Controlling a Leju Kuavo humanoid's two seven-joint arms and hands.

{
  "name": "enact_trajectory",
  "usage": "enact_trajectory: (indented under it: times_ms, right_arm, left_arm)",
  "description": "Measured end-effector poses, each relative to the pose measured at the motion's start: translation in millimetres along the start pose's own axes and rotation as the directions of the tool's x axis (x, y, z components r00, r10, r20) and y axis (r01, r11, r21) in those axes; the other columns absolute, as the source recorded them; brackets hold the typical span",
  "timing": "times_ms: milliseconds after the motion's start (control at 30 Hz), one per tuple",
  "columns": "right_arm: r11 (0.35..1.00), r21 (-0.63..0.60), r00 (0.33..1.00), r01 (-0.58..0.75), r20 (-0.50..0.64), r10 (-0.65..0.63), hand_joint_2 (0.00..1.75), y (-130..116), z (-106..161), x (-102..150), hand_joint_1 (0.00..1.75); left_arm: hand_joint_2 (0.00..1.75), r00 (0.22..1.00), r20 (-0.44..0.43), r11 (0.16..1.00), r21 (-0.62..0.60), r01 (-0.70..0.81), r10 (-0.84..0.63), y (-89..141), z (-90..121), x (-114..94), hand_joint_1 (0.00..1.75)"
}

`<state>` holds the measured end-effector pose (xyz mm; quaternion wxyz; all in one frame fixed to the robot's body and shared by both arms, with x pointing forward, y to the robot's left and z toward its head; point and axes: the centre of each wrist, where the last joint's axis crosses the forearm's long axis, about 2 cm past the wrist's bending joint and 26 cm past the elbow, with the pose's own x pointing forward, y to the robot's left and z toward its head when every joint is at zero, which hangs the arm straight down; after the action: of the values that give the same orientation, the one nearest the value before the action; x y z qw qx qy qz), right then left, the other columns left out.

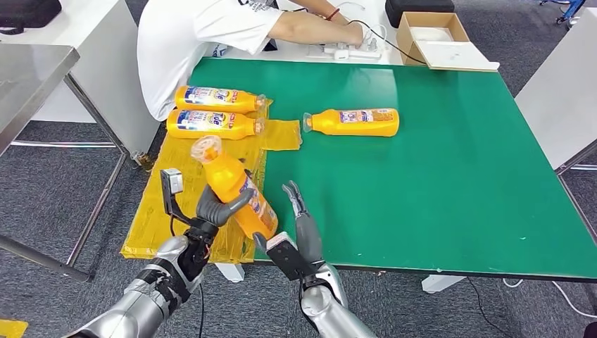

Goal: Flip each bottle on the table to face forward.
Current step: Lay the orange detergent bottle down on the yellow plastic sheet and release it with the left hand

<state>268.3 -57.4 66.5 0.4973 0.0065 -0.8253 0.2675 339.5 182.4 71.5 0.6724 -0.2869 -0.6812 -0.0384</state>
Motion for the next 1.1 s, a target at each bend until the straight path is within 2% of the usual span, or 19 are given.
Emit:
enact_trajectory:
  times_ms: [233, 467, 567, 733, 800, 900, 967, 1100]
  right_arm:
    - [0.985, -0.168, 0.996, 0.048, 0.078, -0.035, 0.0, -14, -4, 18, 0.0]
    - [0.957, -0.281, 0.985, 0.074, 0.17, -0.027, 0.0, -29, -6, 35, 0.0]
    - [0.937, -0.339, 0.98, 0.084, 0.2, -0.015, 0.0, -34, -8, 42, 0.0]
    - [0.896, -0.428, 0.971, 0.121, 0.24, -0.017, 0.0, -45, -14, 55, 0.0]
    - [0.887, -0.442, 0.967, 0.133, 0.254, -0.018, 0.0, -48, -16, 59, 0.0]
    - [0.881, -0.452, 0.963, 0.141, 0.268, -0.017, 0.0, -51, -18, 62, 0.0]
    - [0.876, -0.459, 0.962, 0.147, 0.273, -0.018, 0.0, -52, -19, 63, 0.0]
    - [0.864, -0.479, 0.957, 0.158, 0.29, -0.014, 1.75, -55, -21, 68, 0.0]
  left_arm:
    - [1.75, 0.964, 0.159, 0.932, 0.329, 0.151, -0.212, 19, -11, 33, 1.75]
    - [1.75, 0.845, 0.28, 0.813, 0.519, 0.266, -0.455, 26, -21, 72, 1.75]
    - [1.75, 0.712, 0.277, 0.694, 0.602, 0.395, -0.645, 26, -25, 88, 1.75]
    - [1.75, 0.403, 0.196, 0.421, 0.673, 0.608, -0.894, 23, -33, 113, 1.75]
    - [1.75, 0.344, 0.183, 0.373, 0.672, 0.64, -0.921, 22, -36, 118, 1.75]
    - [1.75, 0.32, 0.18, 0.354, 0.674, 0.648, -0.93, 21, -38, 121, 1.75]
    - [1.75, 0.275, 0.155, 0.306, 0.665, 0.682, -0.949, 21, -39, 123, 1.75]
    - [1.75, 0.045, 0.05, 0.065, 0.526, 0.848, -0.998, 27, -47, 114, 1.75]
